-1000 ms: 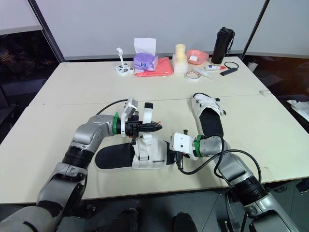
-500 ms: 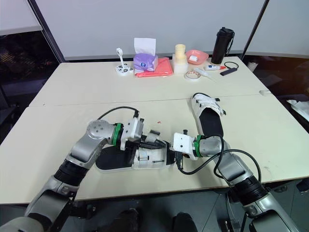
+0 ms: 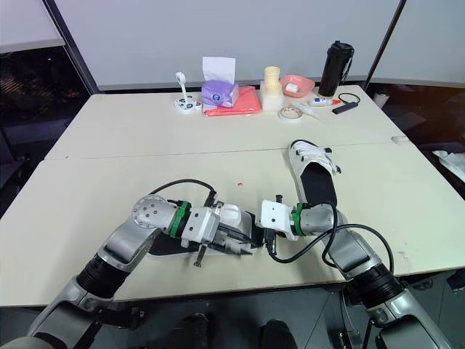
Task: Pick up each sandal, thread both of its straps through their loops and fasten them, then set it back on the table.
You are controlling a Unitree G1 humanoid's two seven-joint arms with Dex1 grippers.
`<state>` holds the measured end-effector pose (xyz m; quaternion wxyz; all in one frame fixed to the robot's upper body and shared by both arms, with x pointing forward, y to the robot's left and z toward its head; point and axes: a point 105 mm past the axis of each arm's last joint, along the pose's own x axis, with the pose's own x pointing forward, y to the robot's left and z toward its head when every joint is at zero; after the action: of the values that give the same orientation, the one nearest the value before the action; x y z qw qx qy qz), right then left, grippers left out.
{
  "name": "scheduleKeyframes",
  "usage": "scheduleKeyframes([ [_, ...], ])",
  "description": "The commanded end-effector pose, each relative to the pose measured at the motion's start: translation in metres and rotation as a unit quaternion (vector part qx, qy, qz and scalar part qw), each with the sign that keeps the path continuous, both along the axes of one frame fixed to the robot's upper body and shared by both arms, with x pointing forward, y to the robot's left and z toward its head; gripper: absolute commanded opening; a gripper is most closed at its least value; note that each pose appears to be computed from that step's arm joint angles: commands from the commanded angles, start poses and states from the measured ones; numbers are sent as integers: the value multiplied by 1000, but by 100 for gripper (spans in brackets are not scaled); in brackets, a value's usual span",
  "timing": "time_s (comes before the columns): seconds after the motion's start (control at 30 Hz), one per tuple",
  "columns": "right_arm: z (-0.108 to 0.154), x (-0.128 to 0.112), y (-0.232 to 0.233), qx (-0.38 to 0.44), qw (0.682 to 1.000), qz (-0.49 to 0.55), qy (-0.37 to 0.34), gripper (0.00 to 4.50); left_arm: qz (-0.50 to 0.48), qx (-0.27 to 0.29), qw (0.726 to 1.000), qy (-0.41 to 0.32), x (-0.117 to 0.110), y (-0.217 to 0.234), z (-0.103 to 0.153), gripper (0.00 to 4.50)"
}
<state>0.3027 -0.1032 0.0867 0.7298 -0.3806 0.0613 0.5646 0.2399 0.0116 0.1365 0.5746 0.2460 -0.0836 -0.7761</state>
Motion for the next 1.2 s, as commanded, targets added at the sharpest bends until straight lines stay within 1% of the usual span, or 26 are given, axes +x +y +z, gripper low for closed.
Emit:
scheduleKeyframes([
  [0.03,-46,-10,-25,-78,994,-18,76,0,-36,-1,999,-3,-13,-1,6,291],
  [0.13,-44,-7,-28,-82,994,-17,75,0,-57,9,998,12,-22,3,6,439],
  [0.17,-43,-4,-31,-84,994,-18,74,0,-63,12,998,17,-23,4,7,446],
  [0.37,-41,11,-43,-101,992,-19,71,0,-80,33,995,56,-39,17,8,446],
  [0.5,-39,15,-44,-104,992,-10,72,0,-73,48,993,80,-47,31,8,446],
  [0.57,-39,17,-43,-103,992,-6,74,0,-53,51,993,92,-46,39,9,446],
  [0.7,-41,18,-37,-101,992,3,72,0,41,20,988,148,-28,47,17,446],
  [0.77,-41,17,-33,-95,993,7,71,0,87,6,972,217,-23,53,21,446],
  [0.83,-41,13,-26,-90,993,12,69,0,124,-3,946,298,-22,61,20,446],
  [0.9,-42,11,-20,-88,994,16,65,0,147,-6,923,354,-22,68,18,446],
  [1.0,-39,6,-11,-76,995,18,62,0,178,-2,899,400,-23,73,10,446],
  [1.1,-31,5,-3,-60,997,15,52,0,183,24,877,443,-34,75,0,446],
  [1.2,-29,3,-1,-71,997,18,39,0,196,53,868,452,-39,76,-15,446],
])
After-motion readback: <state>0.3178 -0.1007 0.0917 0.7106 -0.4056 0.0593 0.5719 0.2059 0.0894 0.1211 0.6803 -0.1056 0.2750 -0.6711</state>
